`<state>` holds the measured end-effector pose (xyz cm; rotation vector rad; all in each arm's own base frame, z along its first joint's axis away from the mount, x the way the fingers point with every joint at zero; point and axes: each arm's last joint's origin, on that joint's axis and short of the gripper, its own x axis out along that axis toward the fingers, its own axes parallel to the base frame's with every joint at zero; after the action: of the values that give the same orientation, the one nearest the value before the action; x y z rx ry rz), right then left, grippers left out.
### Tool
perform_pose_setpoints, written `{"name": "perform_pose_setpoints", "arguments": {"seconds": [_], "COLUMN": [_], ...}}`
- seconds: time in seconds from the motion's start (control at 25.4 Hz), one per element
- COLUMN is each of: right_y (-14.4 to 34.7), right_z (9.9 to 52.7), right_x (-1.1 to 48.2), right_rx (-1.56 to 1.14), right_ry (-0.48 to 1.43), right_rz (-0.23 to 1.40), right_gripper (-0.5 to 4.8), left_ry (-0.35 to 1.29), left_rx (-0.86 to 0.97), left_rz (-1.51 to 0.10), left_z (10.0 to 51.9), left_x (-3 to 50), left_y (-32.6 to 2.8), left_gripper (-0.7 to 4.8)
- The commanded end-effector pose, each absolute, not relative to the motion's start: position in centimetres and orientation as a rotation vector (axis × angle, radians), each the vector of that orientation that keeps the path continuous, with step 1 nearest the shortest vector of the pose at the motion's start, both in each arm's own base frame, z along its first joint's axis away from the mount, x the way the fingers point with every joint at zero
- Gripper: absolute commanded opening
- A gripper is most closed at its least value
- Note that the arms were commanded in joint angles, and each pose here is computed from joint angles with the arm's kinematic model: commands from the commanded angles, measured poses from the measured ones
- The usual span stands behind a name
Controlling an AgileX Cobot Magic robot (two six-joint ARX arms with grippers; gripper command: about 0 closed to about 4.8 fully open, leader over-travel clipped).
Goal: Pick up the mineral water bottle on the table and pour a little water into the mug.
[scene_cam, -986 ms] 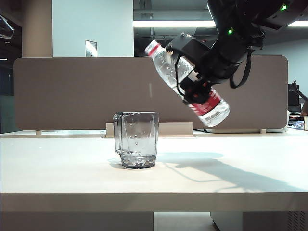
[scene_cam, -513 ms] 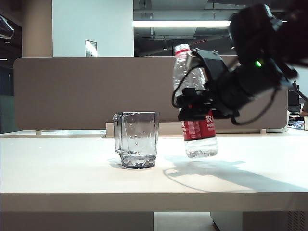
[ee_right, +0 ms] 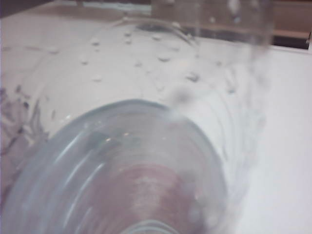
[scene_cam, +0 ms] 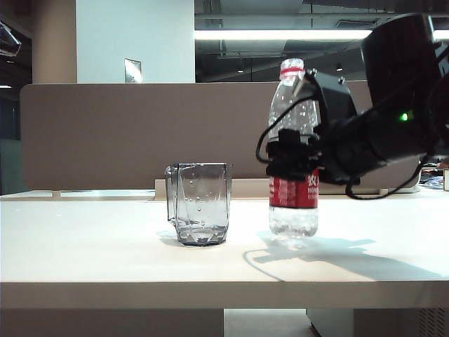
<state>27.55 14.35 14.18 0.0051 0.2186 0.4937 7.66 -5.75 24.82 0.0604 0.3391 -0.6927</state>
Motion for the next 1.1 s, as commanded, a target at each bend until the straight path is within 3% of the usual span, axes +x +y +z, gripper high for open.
{"name": "perform_pose_setpoints", "arguments": {"seconds": [0.04,0.35,0.55,0.75,1.1], "right_y": [14.5,14.6,14.6,14.5,13.7], "right_z": [14.0,13.2,13.1,12.9,12.9], "right_x": [27.8,27.9,27.9,27.7,25.9], "right_rx": [0.020,0.016,0.015,0.012,0.016], "right_ry": [0.173,0.192,0.197,0.207,0.215], "right_rz": [0.495,0.495,0.495,0.494,0.503], "right_gripper": [2.60,3.19,4.35,4.79,4.79], "left_ry": [0.326,0.326,0.326,0.326,0.326], "left_rx": [0.060,0.060,0.060,0.060,0.061], "left_rz": [-0.699,-0.699,-0.699,-0.699,-0.698], "left_z": [25.0,25.0,25.0,25.0,25.0], "left_x": [7.7,7.7,7.7,7.7,7.7], "left_y": [-5.8,-5.8,-5.8,-5.8,-5.8], "left_gripper": [-0.05,-0.05,-0.05,-0.05,-0.05]}}
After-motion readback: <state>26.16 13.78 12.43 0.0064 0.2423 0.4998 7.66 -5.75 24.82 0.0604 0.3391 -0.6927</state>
